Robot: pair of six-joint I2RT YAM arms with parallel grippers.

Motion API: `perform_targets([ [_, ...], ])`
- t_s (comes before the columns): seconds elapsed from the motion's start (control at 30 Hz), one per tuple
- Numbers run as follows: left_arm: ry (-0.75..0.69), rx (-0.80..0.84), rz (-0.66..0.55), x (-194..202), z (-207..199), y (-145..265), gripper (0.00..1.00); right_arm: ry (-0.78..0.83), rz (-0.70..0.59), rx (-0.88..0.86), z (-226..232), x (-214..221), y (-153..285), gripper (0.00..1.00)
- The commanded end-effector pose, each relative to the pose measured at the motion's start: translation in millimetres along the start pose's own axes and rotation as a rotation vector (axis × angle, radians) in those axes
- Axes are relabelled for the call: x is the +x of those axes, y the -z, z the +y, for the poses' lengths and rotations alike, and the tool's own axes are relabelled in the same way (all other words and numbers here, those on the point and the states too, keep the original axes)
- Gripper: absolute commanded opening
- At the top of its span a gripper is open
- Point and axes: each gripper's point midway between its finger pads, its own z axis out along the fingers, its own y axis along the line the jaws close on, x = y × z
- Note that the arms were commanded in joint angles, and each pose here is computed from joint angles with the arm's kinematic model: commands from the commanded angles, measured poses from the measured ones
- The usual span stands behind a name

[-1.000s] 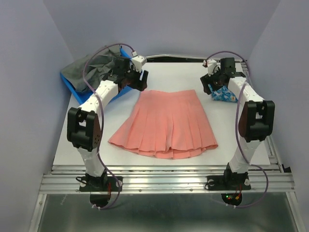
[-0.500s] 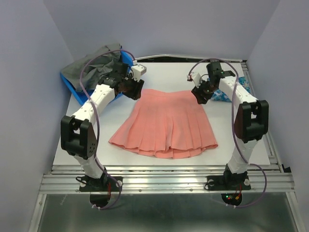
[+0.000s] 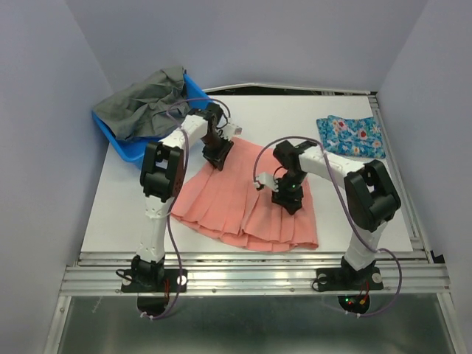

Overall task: Fold and stack the skirts
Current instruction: Flatten the skirt out

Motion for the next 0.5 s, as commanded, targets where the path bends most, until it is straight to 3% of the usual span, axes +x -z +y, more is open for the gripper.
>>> perform_targets([
  [0.0, -0.043, 0.005, 0.015, -24, 3, 1, 0.40, 0.101, -0.062, -0.176, 67, -41, -3, 0.55],
  [0.13, -0.167, 0.051, -0.024, -60, -7, -22, 0.42, 0.173, -0.186, -0.260, 102, -105, -1, 0.56],
  [0.27, -0.256, 0.011, -0.173, -107, -12, -9, 0.59, 0.139, -0.413, -0.201, 101, -173, 47, 0.61],
  [0.37, -0.252, -0.006, -0.350, -135, -15, 40, 0.69, 0.039, -0.539, -0.022, 54, -175, 99, 0.60],
  [0.47, -0.188, -0.015, -0.524, -143, -9, 103, 0.74, -0.094, -0.600, 0.168, -8, -135, 140, 0.57],
])
